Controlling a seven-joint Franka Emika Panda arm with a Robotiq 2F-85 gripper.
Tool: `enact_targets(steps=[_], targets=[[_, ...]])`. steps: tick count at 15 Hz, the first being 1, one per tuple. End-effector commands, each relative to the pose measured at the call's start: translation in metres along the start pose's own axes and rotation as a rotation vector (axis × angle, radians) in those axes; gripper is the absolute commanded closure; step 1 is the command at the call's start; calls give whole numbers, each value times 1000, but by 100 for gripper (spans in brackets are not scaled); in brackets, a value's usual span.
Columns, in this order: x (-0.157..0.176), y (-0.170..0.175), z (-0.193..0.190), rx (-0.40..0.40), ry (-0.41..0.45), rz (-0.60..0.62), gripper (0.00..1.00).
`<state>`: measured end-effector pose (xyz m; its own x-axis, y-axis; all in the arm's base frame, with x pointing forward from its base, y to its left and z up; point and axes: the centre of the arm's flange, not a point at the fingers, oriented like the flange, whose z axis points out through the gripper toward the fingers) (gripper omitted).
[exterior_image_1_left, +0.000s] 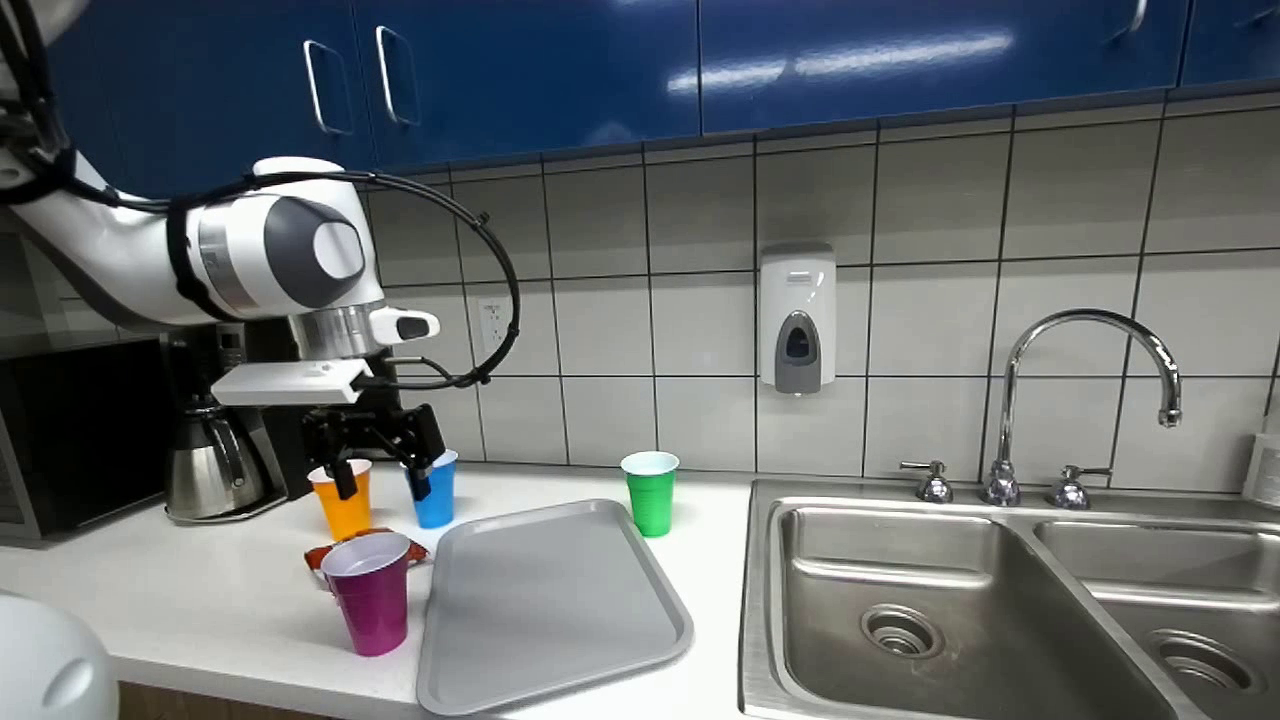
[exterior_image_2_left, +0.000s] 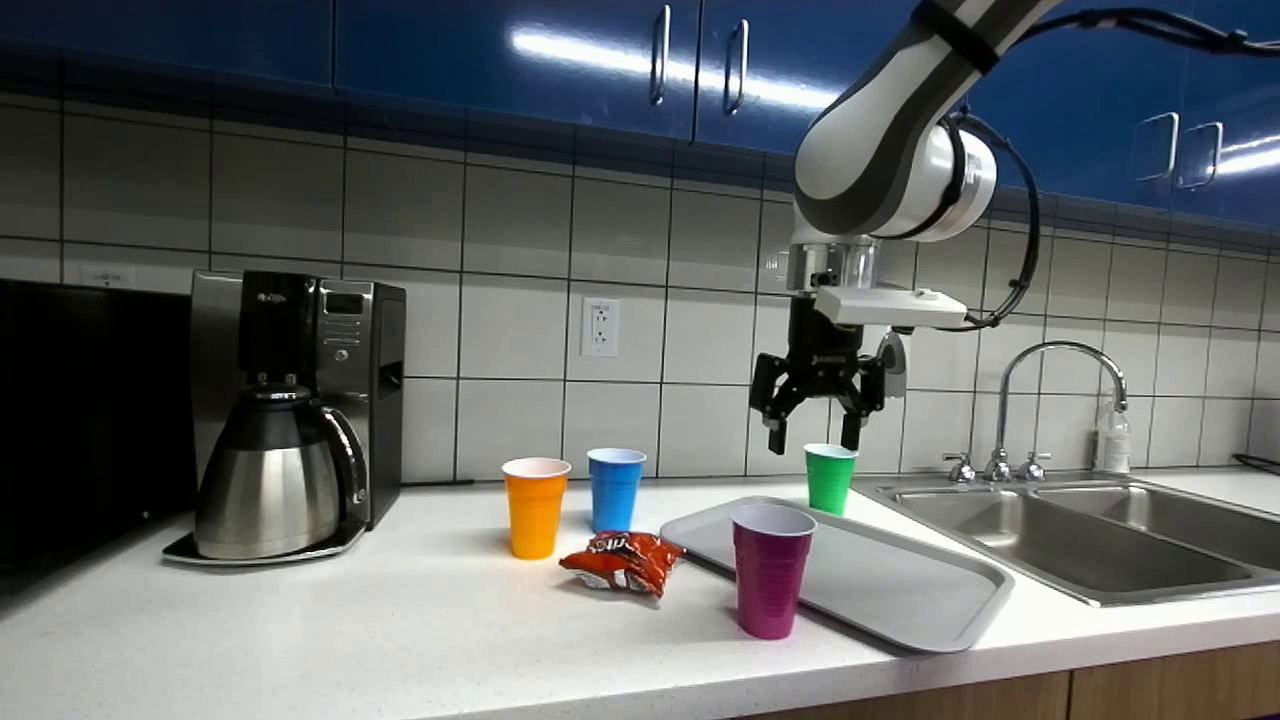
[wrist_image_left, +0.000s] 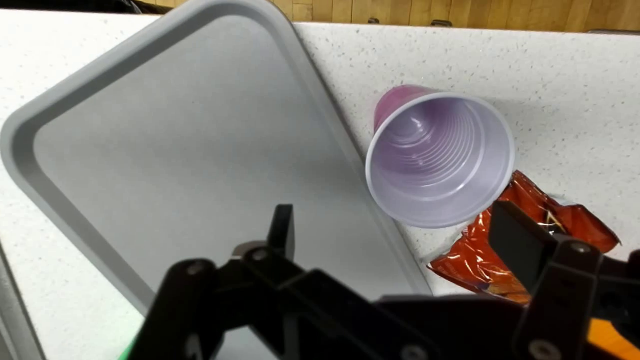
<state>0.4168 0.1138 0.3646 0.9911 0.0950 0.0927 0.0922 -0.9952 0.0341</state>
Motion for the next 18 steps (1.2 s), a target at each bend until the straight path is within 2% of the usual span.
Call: enact_targets(steps=[1,7,18], targets=[[3,-3,24,28,-2,-14,0],[0,1,57,37,-28,-16,0],[5,9,92,42,-43,2,0]])
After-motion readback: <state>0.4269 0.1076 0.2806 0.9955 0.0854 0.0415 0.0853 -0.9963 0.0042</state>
